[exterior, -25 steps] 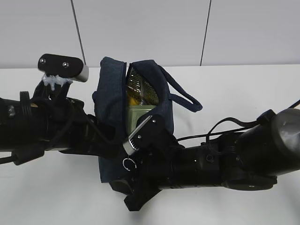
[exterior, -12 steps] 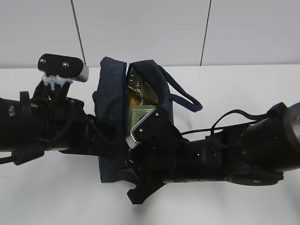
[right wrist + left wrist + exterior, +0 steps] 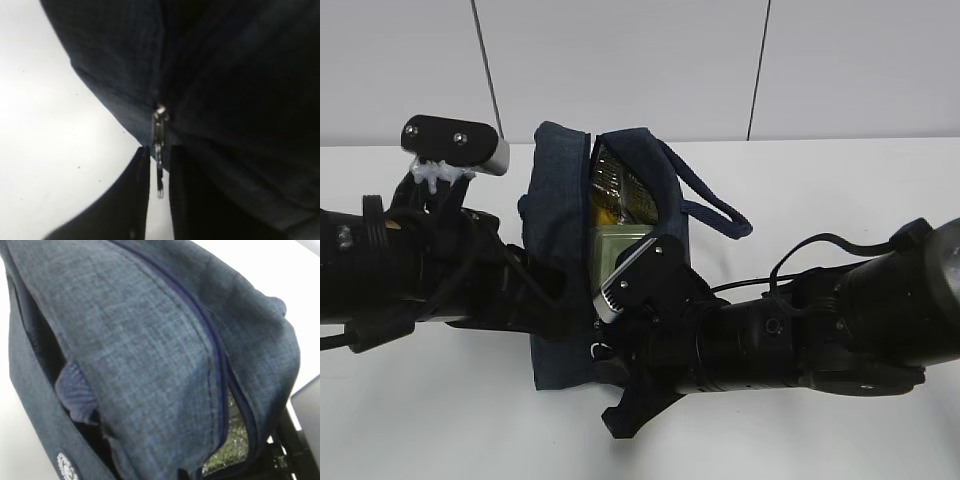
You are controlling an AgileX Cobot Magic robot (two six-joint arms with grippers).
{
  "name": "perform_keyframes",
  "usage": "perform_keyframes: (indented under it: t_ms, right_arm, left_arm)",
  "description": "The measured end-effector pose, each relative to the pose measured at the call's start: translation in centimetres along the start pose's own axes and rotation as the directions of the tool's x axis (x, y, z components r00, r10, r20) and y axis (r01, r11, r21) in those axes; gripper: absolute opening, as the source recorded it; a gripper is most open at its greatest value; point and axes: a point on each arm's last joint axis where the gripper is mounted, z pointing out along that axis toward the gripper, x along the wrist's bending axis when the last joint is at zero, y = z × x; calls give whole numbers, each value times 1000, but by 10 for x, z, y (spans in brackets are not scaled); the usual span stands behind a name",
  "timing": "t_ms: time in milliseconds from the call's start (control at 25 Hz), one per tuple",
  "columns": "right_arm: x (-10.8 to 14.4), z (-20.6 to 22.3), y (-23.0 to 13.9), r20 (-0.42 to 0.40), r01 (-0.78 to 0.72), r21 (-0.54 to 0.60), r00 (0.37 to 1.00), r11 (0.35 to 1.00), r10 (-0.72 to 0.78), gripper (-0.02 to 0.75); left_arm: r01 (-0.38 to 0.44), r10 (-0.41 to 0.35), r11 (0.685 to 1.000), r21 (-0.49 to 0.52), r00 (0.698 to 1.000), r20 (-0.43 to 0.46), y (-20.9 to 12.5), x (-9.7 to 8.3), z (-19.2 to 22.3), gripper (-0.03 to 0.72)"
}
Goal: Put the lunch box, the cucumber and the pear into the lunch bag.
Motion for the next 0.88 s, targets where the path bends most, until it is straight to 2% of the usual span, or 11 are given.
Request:
perform_keyframes:
  t_ms: [80, 120, 200, 360, 560, 880]
  right_arm:
    - [0, 0, 0, 1, 0, 2, 1000, 1000, 0, 93]
    - [0, -1, 1, 1, 2, -1, 1000, 1000, -2, 31]
    - [0, -2, 2, 5, 4, -4, 1000, 1000, -4, 0]
    - [-1, -11, 10, 25, 14, -17, 1000, 1000, -14, 0]
    - [-4, -19, 12, 72, 42, 27, 996, 999, -44, 0]
    - [1, -33, 14, 56, 58, 34, 997, 998, -60, 0]
  left_arm:
    - [0, 0, 1000, 0, 1000, 0, 0, 0, 0, 3]
    - [0, 0, 1000, 2, 1000, 0, 0, 0, 1, 3]
    - [0, 0, 1000, 10, 1000, -2, -2, 0, 3, 3]
    - [0, 0, 1000, 23, 1000, -4, -4, 1, 6, 3]
    - [1, 0, 1000, 27, 1000, -4, -4, 1, 7, 3]
    - [1, 0, 1000, 25, 1000, -7, -4, 1, 7, 3]
